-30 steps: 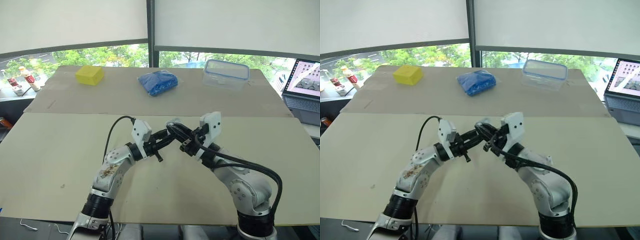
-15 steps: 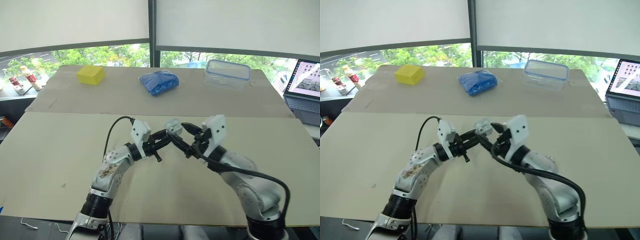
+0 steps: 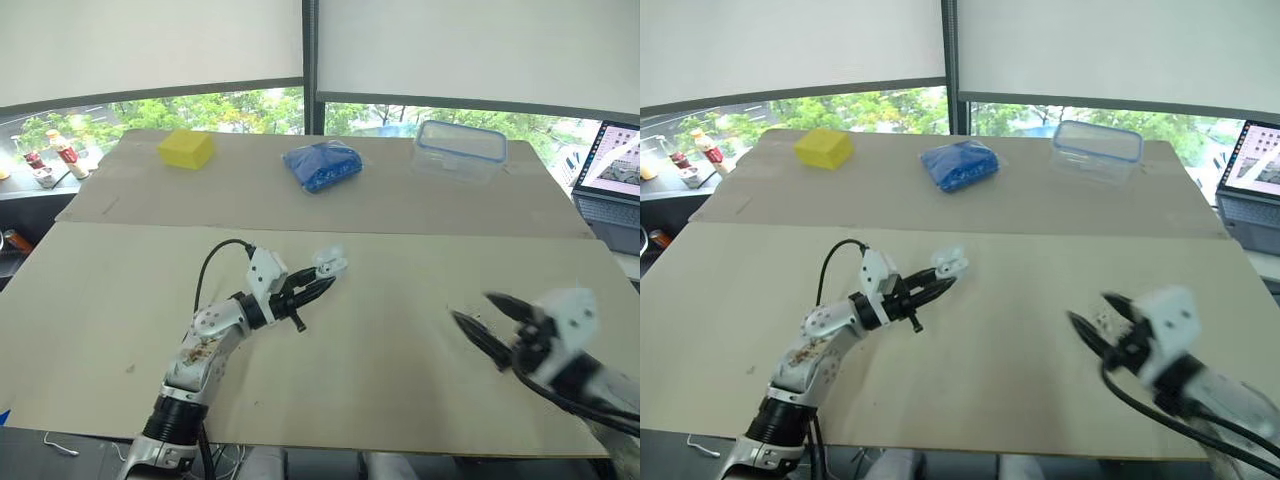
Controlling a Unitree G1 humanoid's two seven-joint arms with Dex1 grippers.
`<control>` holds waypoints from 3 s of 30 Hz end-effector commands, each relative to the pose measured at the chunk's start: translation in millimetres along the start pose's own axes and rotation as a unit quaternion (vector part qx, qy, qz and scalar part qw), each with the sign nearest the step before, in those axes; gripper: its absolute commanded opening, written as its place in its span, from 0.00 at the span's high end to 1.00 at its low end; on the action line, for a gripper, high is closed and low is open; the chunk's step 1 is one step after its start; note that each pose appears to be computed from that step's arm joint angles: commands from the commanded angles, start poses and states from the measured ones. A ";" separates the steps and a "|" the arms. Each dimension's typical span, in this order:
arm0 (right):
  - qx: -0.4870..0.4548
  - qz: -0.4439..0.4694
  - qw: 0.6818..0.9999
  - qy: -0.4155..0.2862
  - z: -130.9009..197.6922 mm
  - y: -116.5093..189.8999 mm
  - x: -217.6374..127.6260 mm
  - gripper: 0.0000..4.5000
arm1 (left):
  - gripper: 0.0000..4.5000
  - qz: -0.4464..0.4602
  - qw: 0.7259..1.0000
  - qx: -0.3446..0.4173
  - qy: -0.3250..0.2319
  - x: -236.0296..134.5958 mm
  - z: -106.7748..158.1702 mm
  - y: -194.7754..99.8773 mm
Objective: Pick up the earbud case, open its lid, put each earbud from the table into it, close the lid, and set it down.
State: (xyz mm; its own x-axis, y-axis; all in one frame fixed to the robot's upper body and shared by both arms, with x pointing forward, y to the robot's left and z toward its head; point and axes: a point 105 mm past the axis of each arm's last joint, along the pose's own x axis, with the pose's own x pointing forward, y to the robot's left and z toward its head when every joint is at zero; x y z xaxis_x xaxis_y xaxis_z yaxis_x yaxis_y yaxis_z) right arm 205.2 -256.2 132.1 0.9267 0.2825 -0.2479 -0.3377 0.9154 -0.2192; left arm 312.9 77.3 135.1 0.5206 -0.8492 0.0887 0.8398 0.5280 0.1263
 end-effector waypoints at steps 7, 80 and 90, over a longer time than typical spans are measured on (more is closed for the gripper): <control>-0.006 -0.069 0.995 0.076 -61.8 -25.9 -54.3 0.18 | 0.87 -0.016 0.999 0.024 -0.021 3.7 9.4 -4.5; -0.339 0.469 0.781 0.236 -35.5 -0.2 -1.9 0.93 | 0.87 -0.048 0.999 0.014 -0.005 -12.8 11.3 -45.9; -0.341 0.477 0.777 0.227 -38.1 4.0 9.2 0.93 | 0.87 -0.043 0.999 0.011 0.000 -14.8 10.6 -46.6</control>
State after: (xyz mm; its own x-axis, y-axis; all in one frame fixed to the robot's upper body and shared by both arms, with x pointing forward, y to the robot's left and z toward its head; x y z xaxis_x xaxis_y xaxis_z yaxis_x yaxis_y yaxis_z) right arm 204.6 -262.8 91.2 0.0977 0.4639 -0.8805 -0.9906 -0.0397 -0.1308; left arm 269.3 69.0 124.5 0.4685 -0.8828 0.0347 0.8750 0.4690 0.1195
